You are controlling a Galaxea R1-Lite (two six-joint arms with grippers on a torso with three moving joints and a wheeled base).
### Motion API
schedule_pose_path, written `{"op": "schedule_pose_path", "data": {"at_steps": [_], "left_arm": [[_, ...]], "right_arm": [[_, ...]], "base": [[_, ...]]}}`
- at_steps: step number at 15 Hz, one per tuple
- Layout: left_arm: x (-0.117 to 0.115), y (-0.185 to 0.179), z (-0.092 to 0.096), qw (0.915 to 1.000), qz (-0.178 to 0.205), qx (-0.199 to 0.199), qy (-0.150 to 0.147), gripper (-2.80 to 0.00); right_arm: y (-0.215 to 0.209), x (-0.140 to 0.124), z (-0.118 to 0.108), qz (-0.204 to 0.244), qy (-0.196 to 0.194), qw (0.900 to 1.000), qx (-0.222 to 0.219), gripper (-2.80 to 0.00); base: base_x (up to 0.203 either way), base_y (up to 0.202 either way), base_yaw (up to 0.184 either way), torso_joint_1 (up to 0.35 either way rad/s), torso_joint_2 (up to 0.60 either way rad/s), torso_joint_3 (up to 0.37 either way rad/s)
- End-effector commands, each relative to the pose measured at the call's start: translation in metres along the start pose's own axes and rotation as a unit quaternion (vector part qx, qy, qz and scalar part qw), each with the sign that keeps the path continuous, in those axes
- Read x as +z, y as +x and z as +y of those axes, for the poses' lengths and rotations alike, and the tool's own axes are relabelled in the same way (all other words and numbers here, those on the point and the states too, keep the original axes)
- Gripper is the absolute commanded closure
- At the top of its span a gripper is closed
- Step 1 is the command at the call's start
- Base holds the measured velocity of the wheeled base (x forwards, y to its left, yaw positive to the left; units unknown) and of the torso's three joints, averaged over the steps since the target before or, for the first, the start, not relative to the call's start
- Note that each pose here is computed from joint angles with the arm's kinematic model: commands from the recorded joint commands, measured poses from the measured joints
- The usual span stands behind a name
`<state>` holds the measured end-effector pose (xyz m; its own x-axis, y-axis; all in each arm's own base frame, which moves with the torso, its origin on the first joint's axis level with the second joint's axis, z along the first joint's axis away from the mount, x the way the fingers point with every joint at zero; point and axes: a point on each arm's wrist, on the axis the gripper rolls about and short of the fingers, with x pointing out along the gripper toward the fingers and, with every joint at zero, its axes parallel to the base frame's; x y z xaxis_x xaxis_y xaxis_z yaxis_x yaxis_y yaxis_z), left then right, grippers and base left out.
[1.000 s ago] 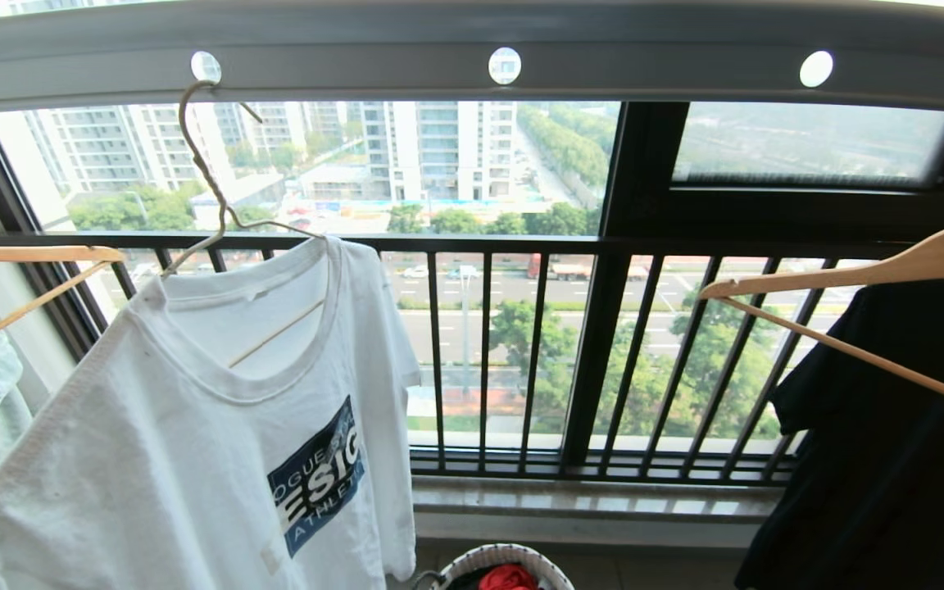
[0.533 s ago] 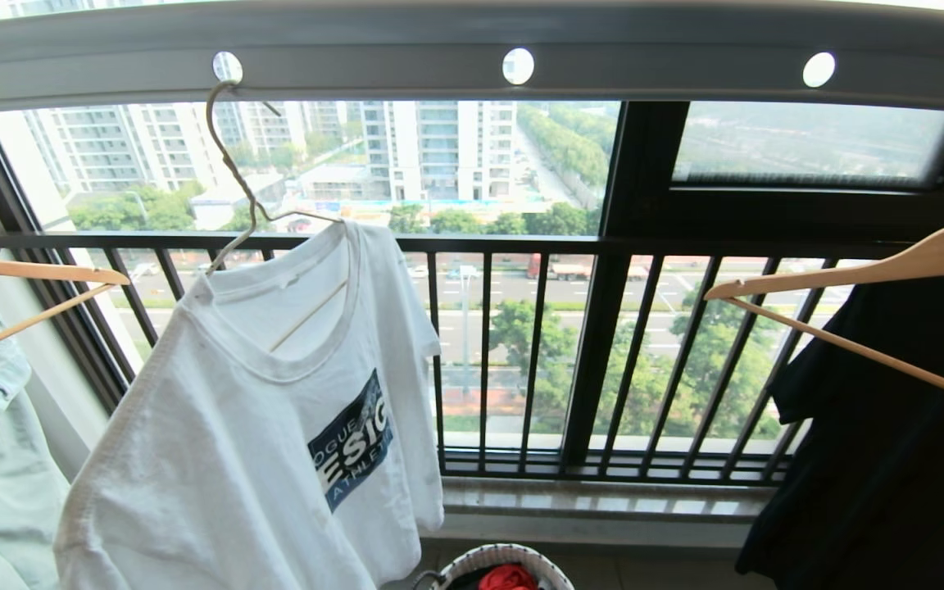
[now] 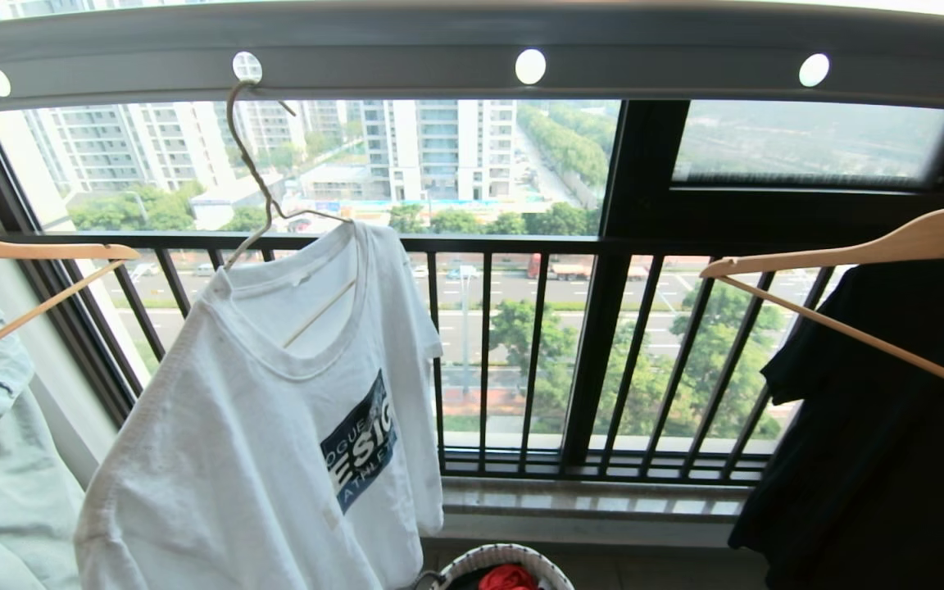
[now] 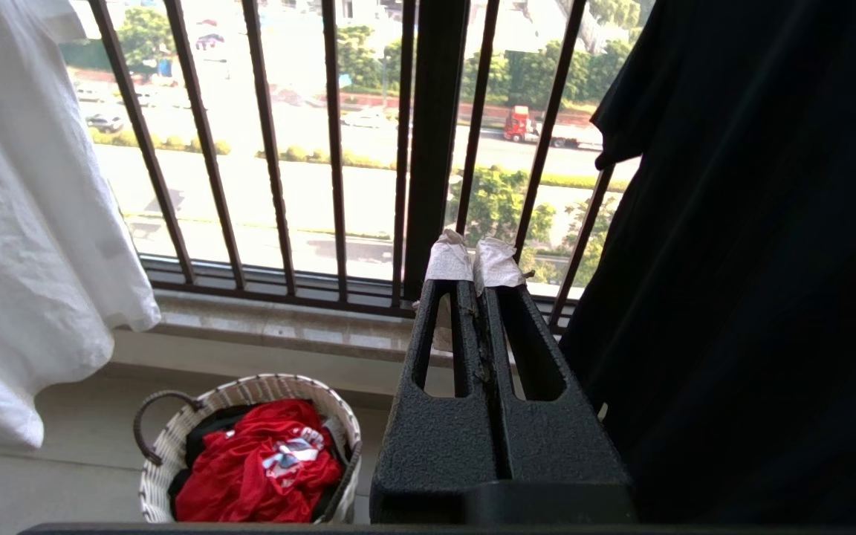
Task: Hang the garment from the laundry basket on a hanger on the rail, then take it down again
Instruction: Take the clothes off the clothes rack
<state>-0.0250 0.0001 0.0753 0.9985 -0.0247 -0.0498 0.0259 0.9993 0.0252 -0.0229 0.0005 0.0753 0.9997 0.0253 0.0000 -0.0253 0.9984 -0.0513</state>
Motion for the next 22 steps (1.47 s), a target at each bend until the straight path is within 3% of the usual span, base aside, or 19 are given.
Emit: {"op": "schedule_pose_path", "data": {"at_steps": [1,19,22], "left_arm": [[0.0,0.0,0.0,1.0,0.0,0.0,0.0,0.0],[0.0,0.0,0.0,0.9999,-0.002,0.007,-0.009,0.0],[0.012,-0.002,0.001,0.9987,-0.045,0.013,-0.022,0.0]], "right_arm": [[0.0,0.0,0.0,0.001,0.0,1.0,0.0,0.0],[0.0,0.0,0.0,0.001,0.0,1.0,0.0,0.0],[0.0,0.0,0.0,0.001,0.0,1.0,0.0,0.0]], "base": [[0.0,0.0,0.0,0.0,0.0,0.0],[0.0,0.0,0.0,0.0,0.0,0.0],[0.0,0.0,0.0,0.0,0.0,0.0]]}}
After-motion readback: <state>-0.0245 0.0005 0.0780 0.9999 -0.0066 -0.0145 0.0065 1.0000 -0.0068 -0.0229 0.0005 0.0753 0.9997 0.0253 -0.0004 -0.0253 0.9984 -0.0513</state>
